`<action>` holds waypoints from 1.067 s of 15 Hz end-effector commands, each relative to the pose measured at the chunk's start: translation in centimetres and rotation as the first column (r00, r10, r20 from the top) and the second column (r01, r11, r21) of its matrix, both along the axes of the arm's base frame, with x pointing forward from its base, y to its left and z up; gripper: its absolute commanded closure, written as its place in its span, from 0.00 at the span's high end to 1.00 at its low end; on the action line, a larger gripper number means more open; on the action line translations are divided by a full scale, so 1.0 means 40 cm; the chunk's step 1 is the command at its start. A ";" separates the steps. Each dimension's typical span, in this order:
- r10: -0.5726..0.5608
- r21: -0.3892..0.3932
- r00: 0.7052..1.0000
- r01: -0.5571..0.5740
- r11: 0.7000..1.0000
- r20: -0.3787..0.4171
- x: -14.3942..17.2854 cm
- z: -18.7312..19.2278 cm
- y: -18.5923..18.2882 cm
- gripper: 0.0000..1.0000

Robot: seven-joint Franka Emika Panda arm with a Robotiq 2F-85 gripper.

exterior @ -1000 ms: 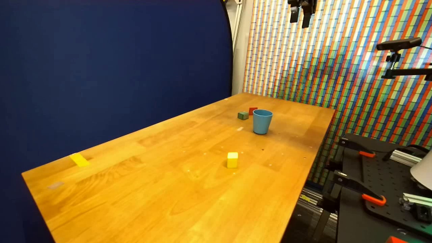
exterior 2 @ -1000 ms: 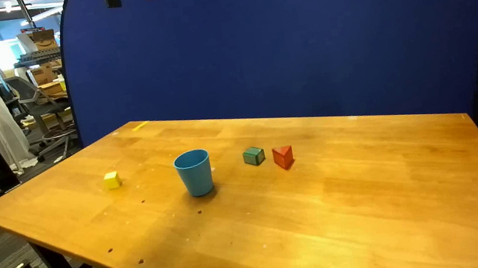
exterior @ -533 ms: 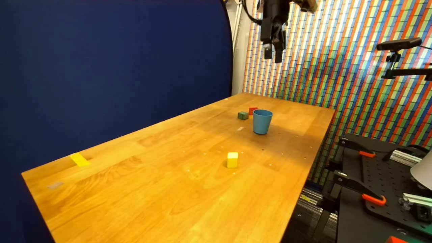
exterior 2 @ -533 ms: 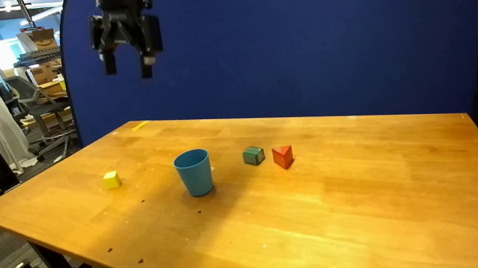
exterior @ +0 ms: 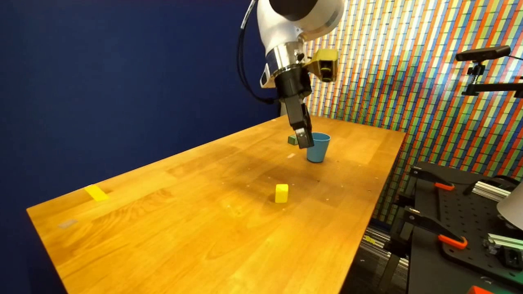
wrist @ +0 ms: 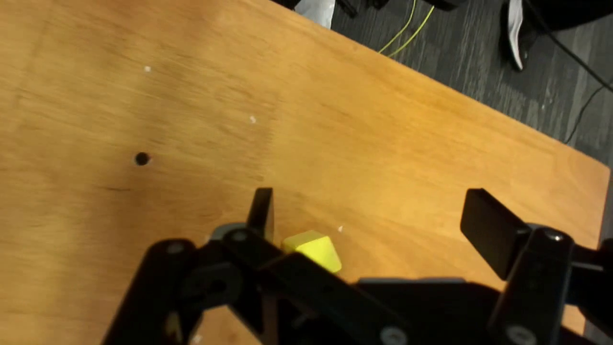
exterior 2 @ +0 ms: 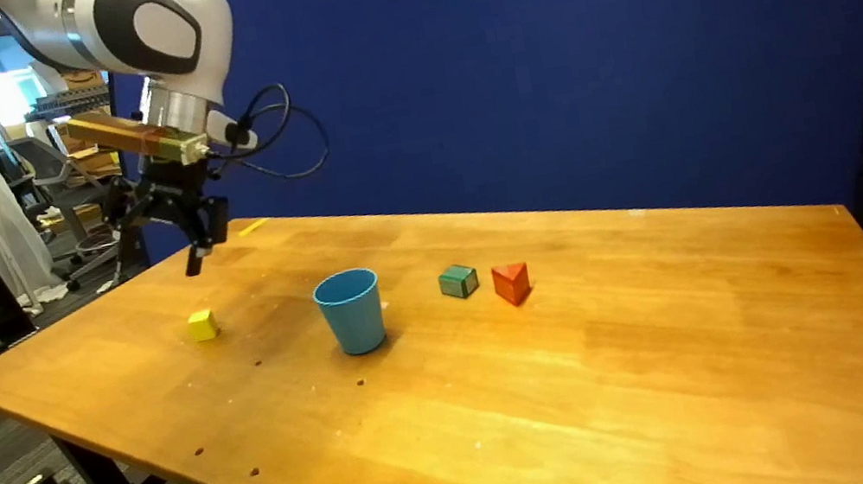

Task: Put the yellow cube inside the blue cup

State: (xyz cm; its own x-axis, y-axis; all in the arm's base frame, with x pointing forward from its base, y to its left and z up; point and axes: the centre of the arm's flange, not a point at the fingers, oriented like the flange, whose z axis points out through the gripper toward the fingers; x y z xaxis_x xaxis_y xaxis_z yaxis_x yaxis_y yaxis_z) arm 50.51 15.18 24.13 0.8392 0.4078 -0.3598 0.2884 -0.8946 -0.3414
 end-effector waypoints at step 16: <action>0.213 -0.195 0.946 -0.167 0.966 0.245 0.031 -0.238 0.173 0.56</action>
State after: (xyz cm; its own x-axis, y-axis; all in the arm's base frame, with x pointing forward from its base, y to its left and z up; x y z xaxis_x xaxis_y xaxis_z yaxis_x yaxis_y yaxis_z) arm 50.88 22.33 14.85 0.8054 0.5413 -0.2416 0.5289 -0.8402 -0.1194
